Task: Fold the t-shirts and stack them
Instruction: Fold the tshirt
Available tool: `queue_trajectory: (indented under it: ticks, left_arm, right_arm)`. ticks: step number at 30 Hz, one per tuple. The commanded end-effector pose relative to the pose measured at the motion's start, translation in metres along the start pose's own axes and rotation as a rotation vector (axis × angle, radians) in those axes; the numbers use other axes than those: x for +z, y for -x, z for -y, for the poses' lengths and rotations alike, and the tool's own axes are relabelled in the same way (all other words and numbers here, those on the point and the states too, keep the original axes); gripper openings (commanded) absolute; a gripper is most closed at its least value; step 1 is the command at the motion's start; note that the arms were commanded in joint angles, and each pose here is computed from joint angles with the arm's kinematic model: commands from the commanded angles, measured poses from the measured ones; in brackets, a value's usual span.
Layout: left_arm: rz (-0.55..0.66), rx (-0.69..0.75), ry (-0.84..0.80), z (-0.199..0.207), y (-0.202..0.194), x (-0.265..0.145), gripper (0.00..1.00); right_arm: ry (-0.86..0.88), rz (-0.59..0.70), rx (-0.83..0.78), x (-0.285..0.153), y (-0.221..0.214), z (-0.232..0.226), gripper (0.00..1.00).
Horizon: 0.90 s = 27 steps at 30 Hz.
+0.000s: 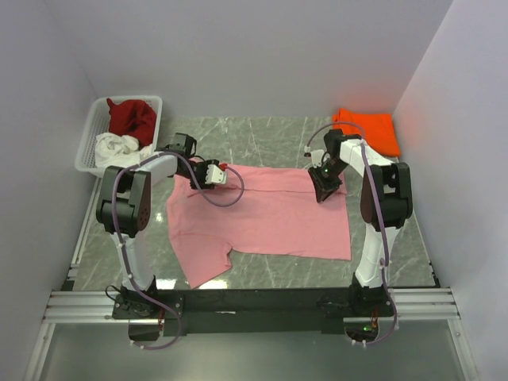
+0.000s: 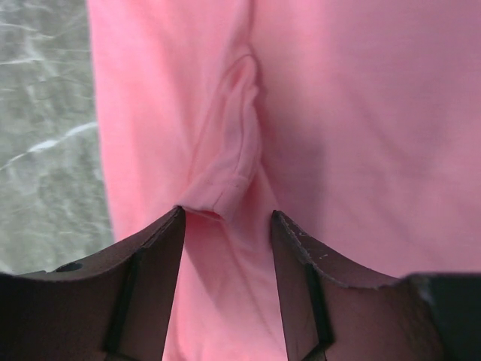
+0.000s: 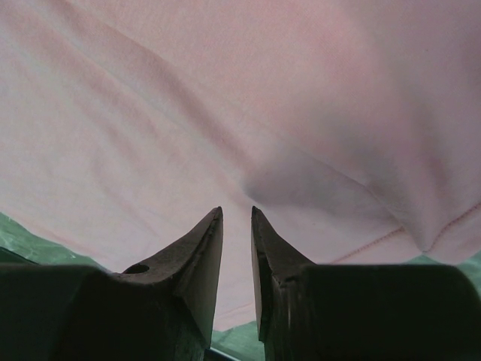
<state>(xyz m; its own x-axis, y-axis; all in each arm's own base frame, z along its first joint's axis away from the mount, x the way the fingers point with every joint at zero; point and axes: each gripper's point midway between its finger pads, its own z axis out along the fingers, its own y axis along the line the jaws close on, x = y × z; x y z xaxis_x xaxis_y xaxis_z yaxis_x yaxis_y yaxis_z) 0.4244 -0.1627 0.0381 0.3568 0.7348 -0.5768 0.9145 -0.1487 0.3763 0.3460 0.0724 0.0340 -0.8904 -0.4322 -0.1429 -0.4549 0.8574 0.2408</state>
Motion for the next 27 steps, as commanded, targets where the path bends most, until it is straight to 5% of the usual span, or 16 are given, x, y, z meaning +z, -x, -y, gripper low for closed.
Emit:
queue_trajectory:
  ticks: [1, 22, 27]
  left_arm:
    - [0.015, 0.076, 0.079, -0.022, 0.01, -0.007, 0.55]
    - [0.088, 0.111, 0.044, -0.024, 0.036, -0.02, 0.55]
    - [0.062, 0.119, 0.042, -0.026, 0.032, -0.014, 0.47]
  right_arm:
    - [0.022, -0.016, 0.015, -0.004, -0.01, -0.006, 0.29]
    - [0.031, -0.023, 0.021, -0.001, -0.011, -0.006, 0.3]
    - [0.038, -0.038, 0.018, 0.004, -0.016, -0.007, 0.29]
